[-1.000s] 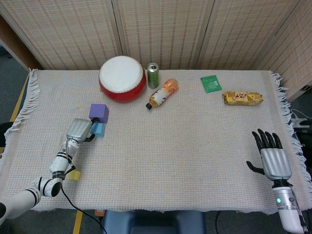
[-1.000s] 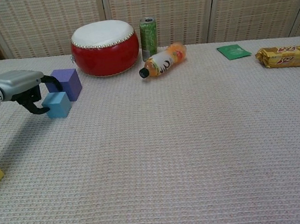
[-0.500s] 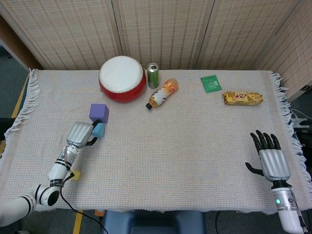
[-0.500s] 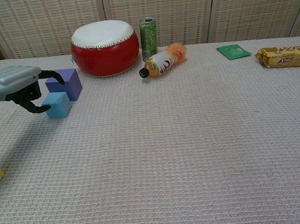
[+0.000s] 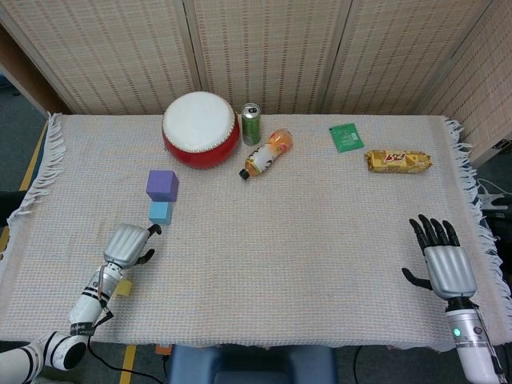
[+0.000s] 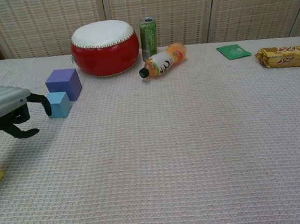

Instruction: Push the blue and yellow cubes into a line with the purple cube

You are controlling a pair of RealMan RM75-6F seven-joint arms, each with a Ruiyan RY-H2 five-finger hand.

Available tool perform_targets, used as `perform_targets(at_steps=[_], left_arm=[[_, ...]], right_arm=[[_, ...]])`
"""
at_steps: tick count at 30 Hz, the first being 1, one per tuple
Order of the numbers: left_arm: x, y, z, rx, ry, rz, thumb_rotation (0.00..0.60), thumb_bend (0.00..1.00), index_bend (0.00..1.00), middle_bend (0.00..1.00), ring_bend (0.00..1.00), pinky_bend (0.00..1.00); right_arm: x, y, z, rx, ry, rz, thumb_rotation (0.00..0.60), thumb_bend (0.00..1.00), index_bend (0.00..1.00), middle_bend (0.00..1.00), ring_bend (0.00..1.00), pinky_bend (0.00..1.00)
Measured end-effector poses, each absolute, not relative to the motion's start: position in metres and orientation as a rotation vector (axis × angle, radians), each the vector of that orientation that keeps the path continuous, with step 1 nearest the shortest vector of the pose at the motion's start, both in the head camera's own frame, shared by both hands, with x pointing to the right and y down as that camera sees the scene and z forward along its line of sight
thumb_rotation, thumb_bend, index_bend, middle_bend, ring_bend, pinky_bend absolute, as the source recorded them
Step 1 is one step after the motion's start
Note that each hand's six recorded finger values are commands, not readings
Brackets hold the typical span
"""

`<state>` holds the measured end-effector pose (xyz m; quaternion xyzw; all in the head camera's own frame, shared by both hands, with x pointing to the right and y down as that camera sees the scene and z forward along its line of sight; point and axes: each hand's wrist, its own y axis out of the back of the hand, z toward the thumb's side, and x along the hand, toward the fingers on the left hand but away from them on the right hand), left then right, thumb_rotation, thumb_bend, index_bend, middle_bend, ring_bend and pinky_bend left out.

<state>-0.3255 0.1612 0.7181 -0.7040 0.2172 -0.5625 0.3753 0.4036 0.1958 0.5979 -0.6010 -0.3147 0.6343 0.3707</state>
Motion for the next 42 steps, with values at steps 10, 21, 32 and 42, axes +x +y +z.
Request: perform_targets(at_steps=[10, 21, 32, 42], left_arm=[[-0.335, 0.172, 0.742, -1.832, 0.344, -1.612, 0.6, 0.39, 0.17, 1.0, 1.0, 1.0], [-0.335, 0.162, 0.738, -1.833, 0.394, -1.593, 0.6, 0.57, 0.14, 1.0, 1.0, 1.0], [-0.332, 0.152, 0.746, -1.829, 0.39, -1.594, 0.6, 0.58, 0.13, 1.0, 1.0, 1.0], [-0.335, 0.143, 0.753, -1.802, 0.393, -1.608, 0.6, 0.59, 0.12, 1.0, 1.0, 1.0]], right_arm=[[0.406, 0.195, 0.597, -1.536, -0.815, 1.634, 0.46, 0.0, 0.0, 0.0, 0.0, 0.0], [0.407, 0.195, 0.6, -1.539, -0.808, 1.644, 0.46, 0.0, 0.0, 0.0, 0.0, 0.0], [0.408, 0.194, 0.6, -1.531, -0.811, 1.654, 0.459, 0.01, 0.0, 0.0, 0.0, 0.0], [0.411, 0.192, 0.601, -1.52, -0.817, 1.666, 0.459, 0.0, 0.0, 0.0, 0.0, 0.0]])
